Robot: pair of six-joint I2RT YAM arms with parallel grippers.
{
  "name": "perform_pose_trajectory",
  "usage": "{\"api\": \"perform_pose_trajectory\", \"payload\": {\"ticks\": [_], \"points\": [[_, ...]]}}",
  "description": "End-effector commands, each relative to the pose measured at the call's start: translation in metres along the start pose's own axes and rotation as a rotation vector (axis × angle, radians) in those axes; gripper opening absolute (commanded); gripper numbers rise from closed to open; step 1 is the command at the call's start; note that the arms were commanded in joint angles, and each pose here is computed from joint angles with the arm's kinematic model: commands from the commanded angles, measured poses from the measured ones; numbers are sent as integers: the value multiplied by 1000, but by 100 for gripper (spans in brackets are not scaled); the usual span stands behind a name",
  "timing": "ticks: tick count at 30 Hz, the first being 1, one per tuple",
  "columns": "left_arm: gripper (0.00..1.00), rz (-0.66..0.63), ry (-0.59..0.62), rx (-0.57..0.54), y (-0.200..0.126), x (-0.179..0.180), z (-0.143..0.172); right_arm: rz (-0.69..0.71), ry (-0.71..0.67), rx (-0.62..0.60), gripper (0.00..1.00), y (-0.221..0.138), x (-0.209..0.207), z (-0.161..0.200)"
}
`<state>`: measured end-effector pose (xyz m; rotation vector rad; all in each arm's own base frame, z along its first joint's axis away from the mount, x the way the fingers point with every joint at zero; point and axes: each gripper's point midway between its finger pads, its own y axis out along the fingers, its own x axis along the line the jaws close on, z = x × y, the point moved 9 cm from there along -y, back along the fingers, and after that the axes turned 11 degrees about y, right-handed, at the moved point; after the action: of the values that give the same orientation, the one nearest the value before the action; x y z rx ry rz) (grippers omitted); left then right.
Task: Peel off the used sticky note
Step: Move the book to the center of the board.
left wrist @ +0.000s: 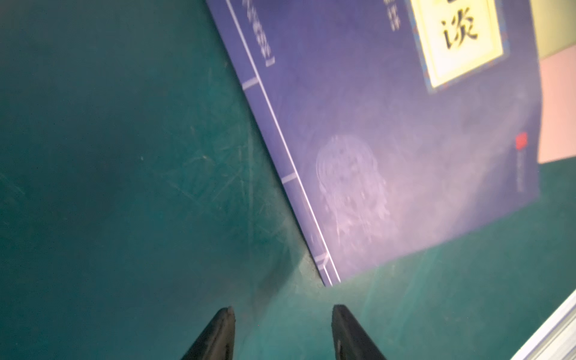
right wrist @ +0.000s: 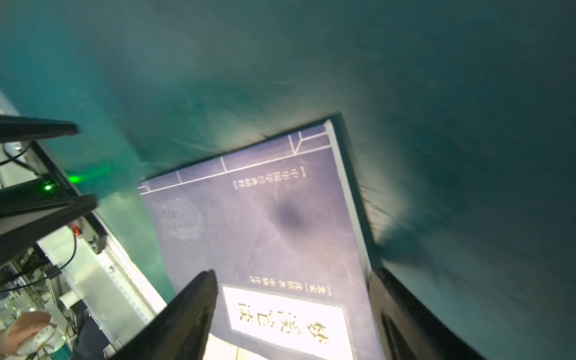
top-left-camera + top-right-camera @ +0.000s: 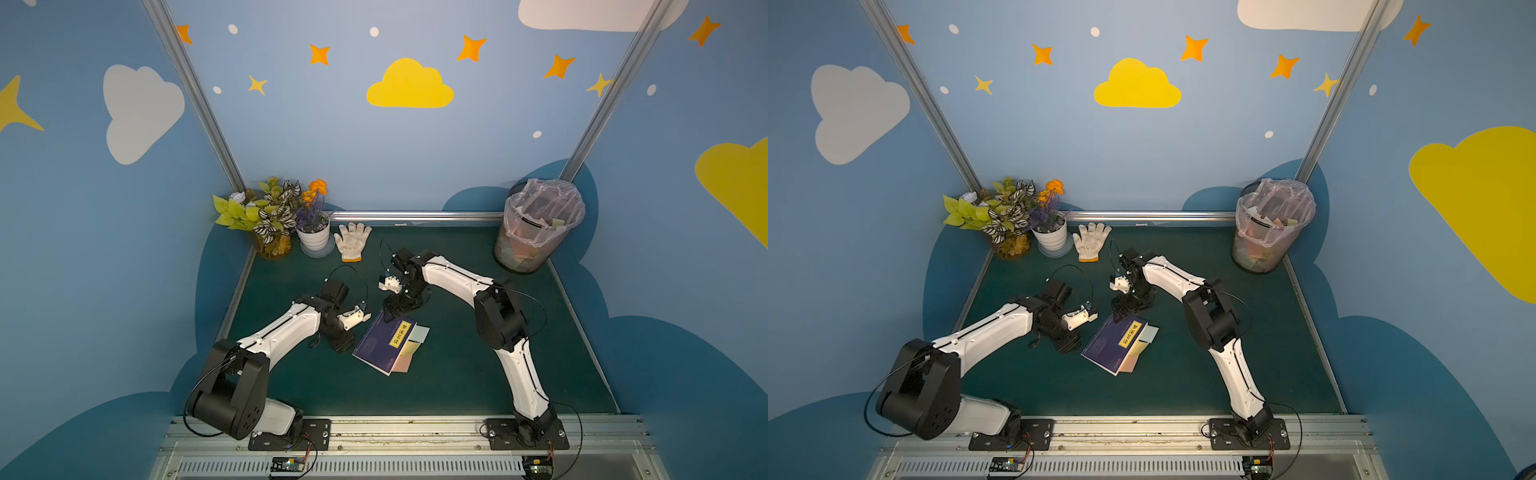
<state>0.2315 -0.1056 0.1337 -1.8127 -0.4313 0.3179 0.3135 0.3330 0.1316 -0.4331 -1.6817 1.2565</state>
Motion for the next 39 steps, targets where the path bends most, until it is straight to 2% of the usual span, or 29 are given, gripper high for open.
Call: {"api": "perform_pose_trajectory", "payload": {"ticks": [1, 8, 14, 21, 29, 32, 35, 39], "points": [[53, -20, 7, 27, 12, 5, 1, -62, -11, -91, 83, -31, 14, -4], [53, -26, 50, 100, 27, 3, 4, -115, 170, -381, 84, -110, -1, 11], [53, -18, 102, 151, 37, -7, 6, -87, 297, -495, 83, -138, -19, 62], [53, 63, 205, 155, 44, -34, -4, -36, 396, -574, 83, -145, -27, 117], [53, 147, 329, 125, 42, -67, -20, -32, 471, -589, 84, -141, -32, 145], [54, 160, 332, 68, 29, -69, -31, -53, 511, -570, 84, -134, -34, 146], [54, 114, 321, 13, 12, -62, -40, -69, 551, -551, 84, -130, -34, 146], [64, 82, 212, -111, -10, -40, -47, -99, 587, -514, 84, -118, -29, 139]]}}
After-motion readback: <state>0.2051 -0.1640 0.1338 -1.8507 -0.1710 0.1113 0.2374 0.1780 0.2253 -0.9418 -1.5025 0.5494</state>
